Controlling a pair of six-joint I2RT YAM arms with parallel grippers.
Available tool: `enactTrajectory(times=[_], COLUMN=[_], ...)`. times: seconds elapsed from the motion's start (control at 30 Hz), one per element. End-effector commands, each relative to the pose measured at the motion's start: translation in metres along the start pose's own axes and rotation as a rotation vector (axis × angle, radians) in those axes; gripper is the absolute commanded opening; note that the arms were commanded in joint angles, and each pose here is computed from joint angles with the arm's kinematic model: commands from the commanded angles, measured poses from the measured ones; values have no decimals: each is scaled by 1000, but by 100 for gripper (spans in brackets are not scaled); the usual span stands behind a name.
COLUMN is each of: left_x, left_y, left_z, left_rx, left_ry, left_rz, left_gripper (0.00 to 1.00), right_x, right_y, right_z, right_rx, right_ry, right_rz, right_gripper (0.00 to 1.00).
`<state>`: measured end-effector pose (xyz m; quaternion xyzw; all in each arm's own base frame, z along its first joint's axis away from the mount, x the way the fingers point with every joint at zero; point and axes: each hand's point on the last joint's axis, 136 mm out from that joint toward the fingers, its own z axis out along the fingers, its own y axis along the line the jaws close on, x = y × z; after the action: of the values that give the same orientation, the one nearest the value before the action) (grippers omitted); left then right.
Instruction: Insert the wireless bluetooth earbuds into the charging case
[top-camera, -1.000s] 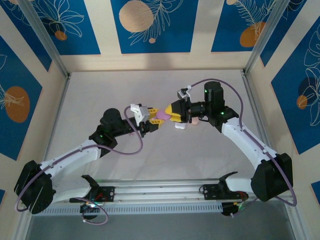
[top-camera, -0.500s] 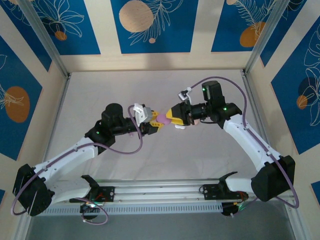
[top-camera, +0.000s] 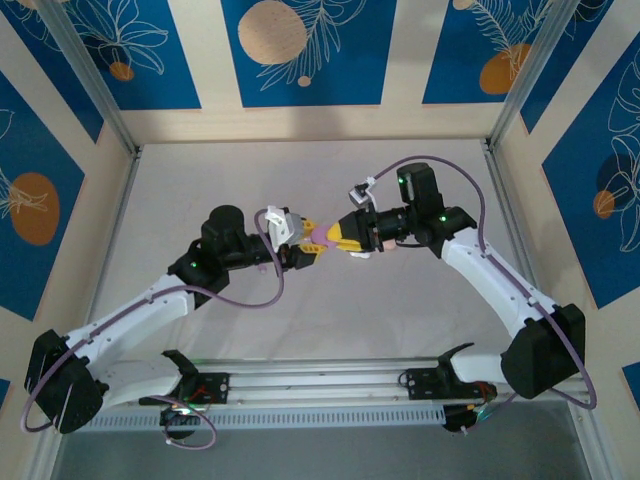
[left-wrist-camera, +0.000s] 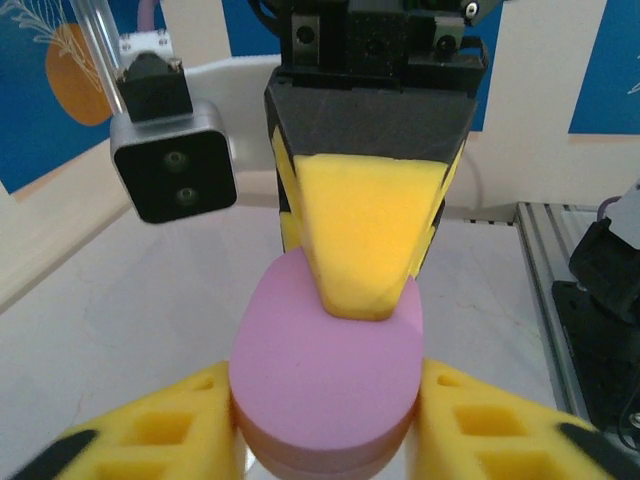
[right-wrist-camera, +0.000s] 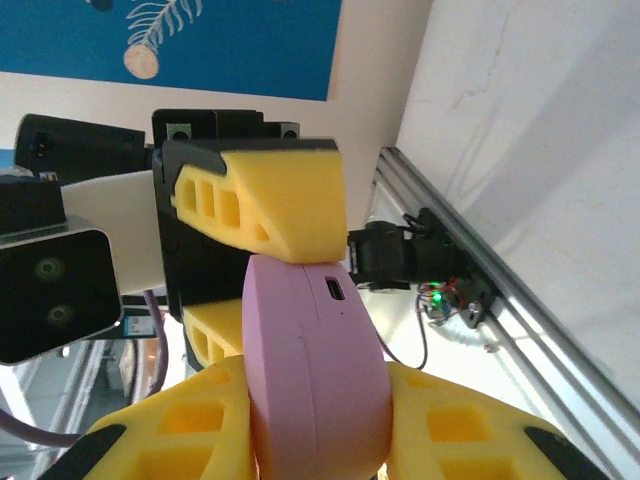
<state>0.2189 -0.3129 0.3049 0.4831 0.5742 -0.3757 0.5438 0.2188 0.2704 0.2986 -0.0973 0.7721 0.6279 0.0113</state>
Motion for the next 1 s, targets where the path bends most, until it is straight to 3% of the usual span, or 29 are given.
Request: enactTrajectory(times=[0.0, 0.27, 0.6, 0.8, 0.97], left_x=[-15, -24, -30, -36, -40], left_y=[3, 7, 11, 8, 5], left_z=[-5, -5, -1, 0, 0], left_rx=[-41, -65, -62, -27, -9], left_ry=[-92, -241, -286, -308, -319], left_rz=[50, 26, -3, -13, -15], left_gripper=[51, 58, 61, 59, 47], right_x=[-4, -16, -13, -12, -12], right_y=[10, 14, 25, 29, 28], right_z=[-6, -12, -4, 1, 1], right_rx=[-69, -175, -214, -224, -226], right_ry=[-29, -70, -29, -3, -5], right_rz=[10, 67, 41, 35, 35], right_gripper=[16, 15, 16, 17, 17])
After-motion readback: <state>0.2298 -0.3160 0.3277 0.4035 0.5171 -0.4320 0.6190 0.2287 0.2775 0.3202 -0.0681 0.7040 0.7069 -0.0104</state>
